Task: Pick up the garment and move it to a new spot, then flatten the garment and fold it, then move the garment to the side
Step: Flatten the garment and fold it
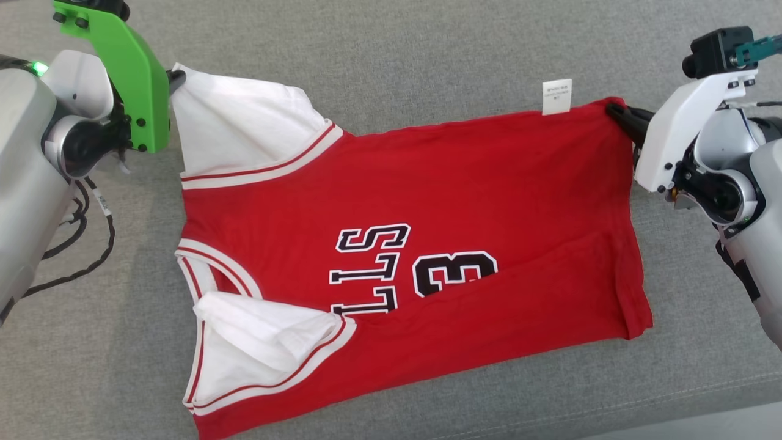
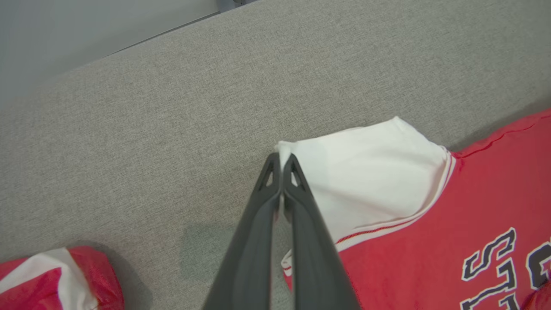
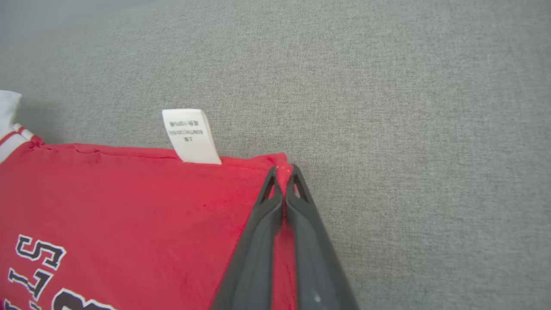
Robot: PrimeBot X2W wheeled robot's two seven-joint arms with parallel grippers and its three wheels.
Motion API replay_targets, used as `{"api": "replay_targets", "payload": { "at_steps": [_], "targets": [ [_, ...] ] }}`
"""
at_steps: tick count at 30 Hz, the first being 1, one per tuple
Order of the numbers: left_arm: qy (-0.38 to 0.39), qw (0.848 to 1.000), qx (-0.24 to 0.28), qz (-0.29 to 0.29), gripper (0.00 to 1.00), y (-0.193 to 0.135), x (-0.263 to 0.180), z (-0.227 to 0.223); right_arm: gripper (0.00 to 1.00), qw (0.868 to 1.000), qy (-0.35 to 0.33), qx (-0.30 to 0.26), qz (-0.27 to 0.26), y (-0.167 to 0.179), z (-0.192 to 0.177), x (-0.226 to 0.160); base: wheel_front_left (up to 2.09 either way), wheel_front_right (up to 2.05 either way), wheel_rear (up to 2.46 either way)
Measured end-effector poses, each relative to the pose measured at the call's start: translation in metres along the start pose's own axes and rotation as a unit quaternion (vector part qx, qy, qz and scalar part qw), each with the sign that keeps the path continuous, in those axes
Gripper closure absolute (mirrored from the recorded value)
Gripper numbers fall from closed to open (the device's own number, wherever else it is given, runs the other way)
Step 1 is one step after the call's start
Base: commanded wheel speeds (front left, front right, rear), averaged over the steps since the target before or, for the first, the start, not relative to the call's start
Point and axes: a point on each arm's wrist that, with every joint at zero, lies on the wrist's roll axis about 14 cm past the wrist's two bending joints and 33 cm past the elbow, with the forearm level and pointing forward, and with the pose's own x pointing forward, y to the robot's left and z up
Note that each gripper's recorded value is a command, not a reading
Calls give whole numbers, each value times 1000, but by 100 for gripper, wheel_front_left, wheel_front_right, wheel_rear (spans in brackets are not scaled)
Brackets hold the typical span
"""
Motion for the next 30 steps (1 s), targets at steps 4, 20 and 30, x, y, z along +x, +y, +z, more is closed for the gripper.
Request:
{"api": "replay_targets", "payload": {
  "at_steps": [4,20,30],
  "targets": [
    [-6,1000,11,12,100,4,-16,1,100,1000,-4,0,-8,-3,1,-6,0,0,0],
    [53,998,-24,-17,100,-15,-60,-39,100,1000,18,-26,1,12,-13,-29,0,0,0],
    [142,988,-36,-51,100,-30,-86,-84,100,999,25,-45,-1,13,-18,-39,0,0,0]
  ]
}}
